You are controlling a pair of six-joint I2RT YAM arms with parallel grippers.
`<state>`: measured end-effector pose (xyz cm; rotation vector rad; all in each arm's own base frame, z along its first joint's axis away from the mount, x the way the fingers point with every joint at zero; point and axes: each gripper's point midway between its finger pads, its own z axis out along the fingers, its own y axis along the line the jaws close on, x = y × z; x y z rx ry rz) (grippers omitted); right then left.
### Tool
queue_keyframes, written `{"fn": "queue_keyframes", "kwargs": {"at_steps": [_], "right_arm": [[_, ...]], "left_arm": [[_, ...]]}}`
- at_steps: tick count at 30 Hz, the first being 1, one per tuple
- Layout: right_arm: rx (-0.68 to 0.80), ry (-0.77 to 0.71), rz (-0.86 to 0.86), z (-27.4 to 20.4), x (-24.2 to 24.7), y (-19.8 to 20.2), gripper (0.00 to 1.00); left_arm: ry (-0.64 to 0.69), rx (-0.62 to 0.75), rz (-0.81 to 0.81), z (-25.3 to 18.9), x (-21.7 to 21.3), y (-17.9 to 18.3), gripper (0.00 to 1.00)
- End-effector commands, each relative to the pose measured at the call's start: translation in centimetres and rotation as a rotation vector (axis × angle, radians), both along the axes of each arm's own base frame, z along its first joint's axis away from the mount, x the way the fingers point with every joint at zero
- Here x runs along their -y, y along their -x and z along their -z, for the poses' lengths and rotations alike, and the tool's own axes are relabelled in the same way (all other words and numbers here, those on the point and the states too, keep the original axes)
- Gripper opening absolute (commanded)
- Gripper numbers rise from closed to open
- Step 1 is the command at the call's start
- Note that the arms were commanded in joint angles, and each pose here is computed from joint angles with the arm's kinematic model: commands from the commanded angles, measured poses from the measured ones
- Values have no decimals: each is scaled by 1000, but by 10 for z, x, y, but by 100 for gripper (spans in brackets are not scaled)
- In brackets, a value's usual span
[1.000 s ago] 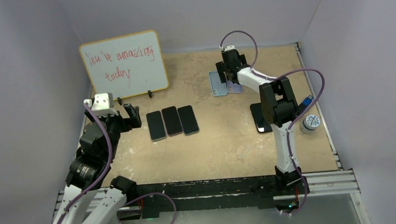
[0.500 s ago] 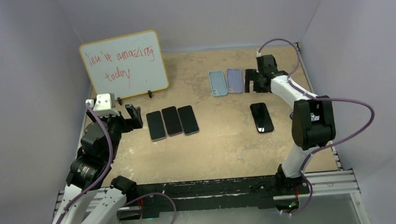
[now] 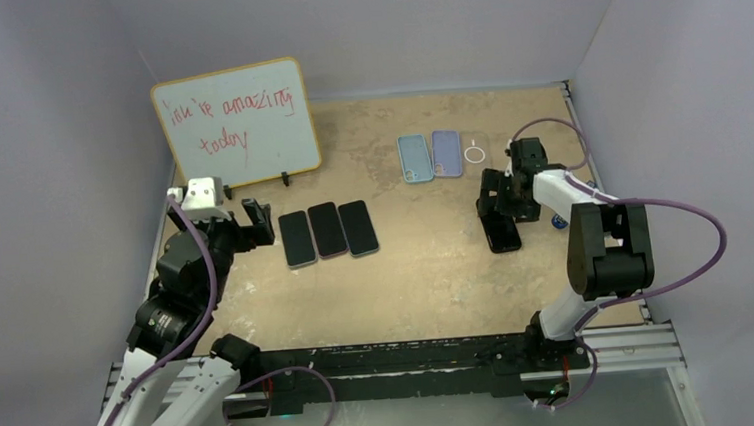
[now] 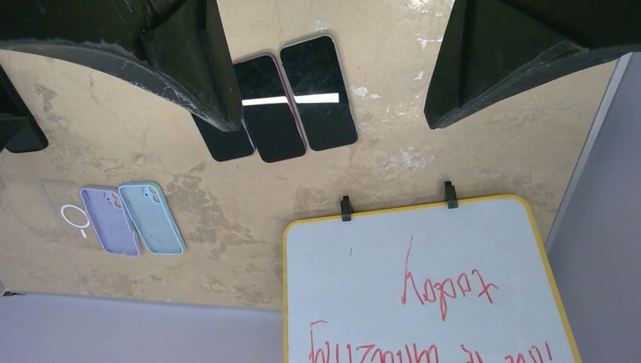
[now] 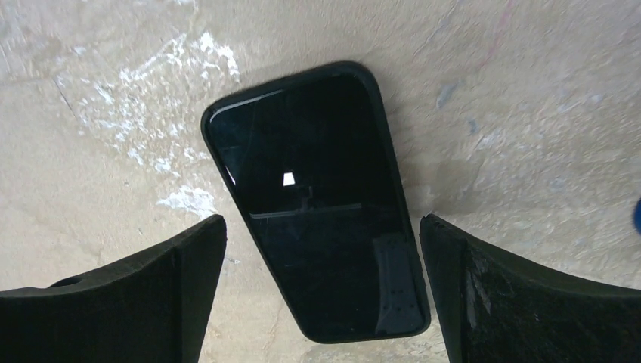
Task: Take the phone out of the phone case
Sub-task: Pick up the phone at the center of the board.
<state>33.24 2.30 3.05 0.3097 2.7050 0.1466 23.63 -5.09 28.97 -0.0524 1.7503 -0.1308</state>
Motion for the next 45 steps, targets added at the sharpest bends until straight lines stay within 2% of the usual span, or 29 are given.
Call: {"fn": "queue_keyframes", "kwargs": {"at_steps": [1,7,10,18,27,31,34,35,45], "right_arm": [[-12,-52,-6,-2,-8,8,99],[-49,3,-26,8,1,15,99],[-62,-34,-53,10,-8,20,99],[-118,-23,-115,12,-22,36,99],[-164,140,-161,16,-22,35,94],[-171,173,-176,19,-25,34,89],[-169,179,-194,19,-30,33,83],[-163,180,-230,19,-39,35,75],[-57,48,-400,11,-113,38,25]], "left_arm": [[-24,7,1,-1,0,-2,96],[-24,6,7,0,2,-2,96],[-25,3,10,0,2,-2,96],[-28,-1,18,1,5,-3,96],[-28,-3,24,2,6,-3,96],[-29,-5,26,3,6,-4,96],[-29,-6,29,3,7,-4,96],[-30,-11,34,5,8,-5,96],[9,-77,119,16,31,-9,96]]}}
